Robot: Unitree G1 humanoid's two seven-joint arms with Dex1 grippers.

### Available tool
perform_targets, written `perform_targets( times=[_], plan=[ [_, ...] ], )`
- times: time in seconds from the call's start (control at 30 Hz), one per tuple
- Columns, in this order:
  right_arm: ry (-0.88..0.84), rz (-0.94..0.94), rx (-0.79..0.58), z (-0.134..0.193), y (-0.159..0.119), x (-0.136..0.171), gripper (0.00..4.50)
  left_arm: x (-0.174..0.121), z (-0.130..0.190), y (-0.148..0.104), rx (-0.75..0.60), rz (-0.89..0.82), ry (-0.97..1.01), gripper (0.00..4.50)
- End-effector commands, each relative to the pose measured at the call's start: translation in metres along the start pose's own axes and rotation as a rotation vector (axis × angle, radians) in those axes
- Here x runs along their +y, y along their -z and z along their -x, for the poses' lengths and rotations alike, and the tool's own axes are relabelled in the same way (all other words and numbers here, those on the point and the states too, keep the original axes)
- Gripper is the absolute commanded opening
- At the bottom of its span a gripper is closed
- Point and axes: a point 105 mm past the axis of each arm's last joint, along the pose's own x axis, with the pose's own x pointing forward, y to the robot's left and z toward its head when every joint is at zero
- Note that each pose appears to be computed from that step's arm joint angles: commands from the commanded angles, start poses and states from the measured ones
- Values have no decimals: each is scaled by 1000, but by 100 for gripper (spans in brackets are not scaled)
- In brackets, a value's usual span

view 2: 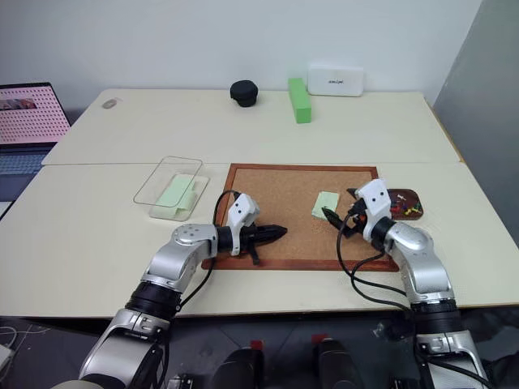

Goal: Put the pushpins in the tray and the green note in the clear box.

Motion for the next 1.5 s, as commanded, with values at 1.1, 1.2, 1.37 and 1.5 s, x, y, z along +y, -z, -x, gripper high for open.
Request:
perform_targets(
  times=[1.1,1.2,1.37,1.5],
  plan=[
    [-26,27,44,-41,13,11,3,-6,2,10,32,18,1,0],
    [-28,36,34,-41,9,12,3,-7,1,9,31,17,3,0],
    [-58,56,-37,-36,-15,18,3,-7,2,9,30,21,2,0],
    [-58,108,-65,-28,-31,19,3,-6,6,13,38,25,-2,0]
  ],
)
